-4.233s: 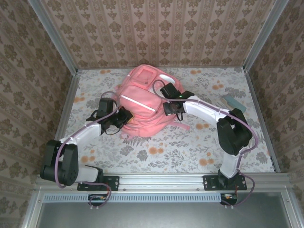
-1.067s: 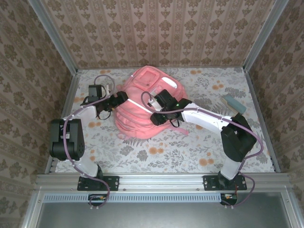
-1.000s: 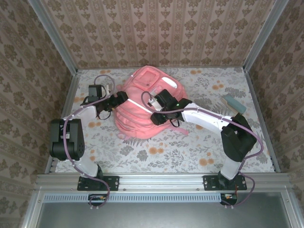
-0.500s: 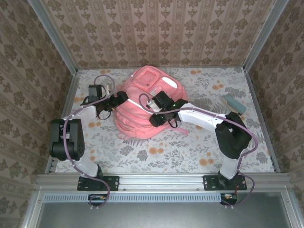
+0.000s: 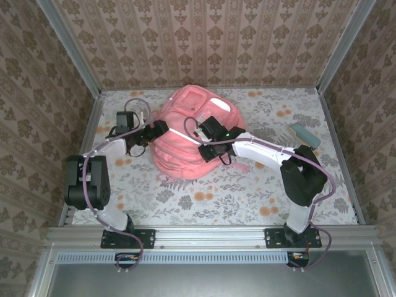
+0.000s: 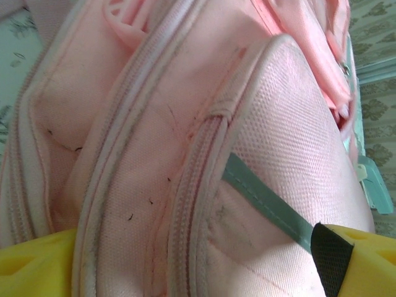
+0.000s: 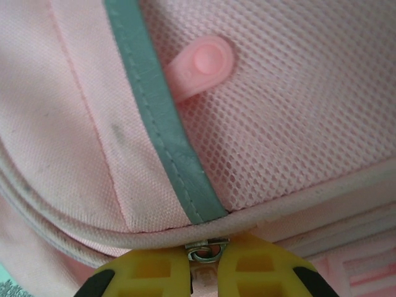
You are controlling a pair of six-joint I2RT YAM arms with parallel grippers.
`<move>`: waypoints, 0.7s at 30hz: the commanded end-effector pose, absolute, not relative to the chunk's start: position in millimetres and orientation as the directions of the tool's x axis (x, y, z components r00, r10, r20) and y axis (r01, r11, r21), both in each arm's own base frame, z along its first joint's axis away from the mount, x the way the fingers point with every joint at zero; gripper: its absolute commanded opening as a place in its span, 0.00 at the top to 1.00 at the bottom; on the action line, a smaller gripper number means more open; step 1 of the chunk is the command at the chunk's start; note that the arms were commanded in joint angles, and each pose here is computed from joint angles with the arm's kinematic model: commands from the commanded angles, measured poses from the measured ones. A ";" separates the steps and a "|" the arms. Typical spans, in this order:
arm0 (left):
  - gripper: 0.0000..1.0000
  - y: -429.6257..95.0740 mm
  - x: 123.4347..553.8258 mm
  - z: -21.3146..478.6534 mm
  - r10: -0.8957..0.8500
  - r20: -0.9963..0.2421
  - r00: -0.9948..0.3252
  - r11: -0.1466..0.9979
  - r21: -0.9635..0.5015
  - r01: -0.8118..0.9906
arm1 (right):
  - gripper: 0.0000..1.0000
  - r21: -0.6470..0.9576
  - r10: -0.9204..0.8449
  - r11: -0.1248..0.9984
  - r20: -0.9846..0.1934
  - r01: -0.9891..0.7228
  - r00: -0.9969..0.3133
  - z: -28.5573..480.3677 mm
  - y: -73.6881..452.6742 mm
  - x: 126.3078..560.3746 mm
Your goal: Pack the student bag
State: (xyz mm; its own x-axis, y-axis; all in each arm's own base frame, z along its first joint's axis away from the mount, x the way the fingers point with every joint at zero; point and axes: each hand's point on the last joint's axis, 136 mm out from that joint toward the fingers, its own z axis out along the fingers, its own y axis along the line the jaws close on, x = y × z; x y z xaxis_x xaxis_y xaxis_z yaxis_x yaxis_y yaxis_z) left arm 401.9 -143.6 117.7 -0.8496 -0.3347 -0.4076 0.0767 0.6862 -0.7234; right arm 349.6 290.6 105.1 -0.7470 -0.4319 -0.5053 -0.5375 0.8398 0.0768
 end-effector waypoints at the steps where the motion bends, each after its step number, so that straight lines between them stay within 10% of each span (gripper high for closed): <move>1: 0.08 -172.4 382.0 136.8 -0.294 -0.394 -0.871 0.608 -0.780 0.148 | 1.00 0.086 -0.297 0.910 -0.547 -0.405 -0.783 125.5 259.7 373.5; 21: 0.27 -222.4 364.7 122.7 -0.324 -0.381 -0.866 0.652 -0.753 0.087 | 1.00 0.648 -0.234 0.622 -0.381 -0.439 -0.894 156.2 323.7 286.4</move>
State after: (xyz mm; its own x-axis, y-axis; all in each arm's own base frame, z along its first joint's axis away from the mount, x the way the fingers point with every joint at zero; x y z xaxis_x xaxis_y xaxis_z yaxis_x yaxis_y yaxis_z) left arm 378.7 -200.0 107.0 -0.8545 -0.3198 -0.4094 0.0698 0.7102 -0.7005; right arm 302.2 276.5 118.9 -0.9227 -0.2223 -0.3148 -0.3595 0.7908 0.4954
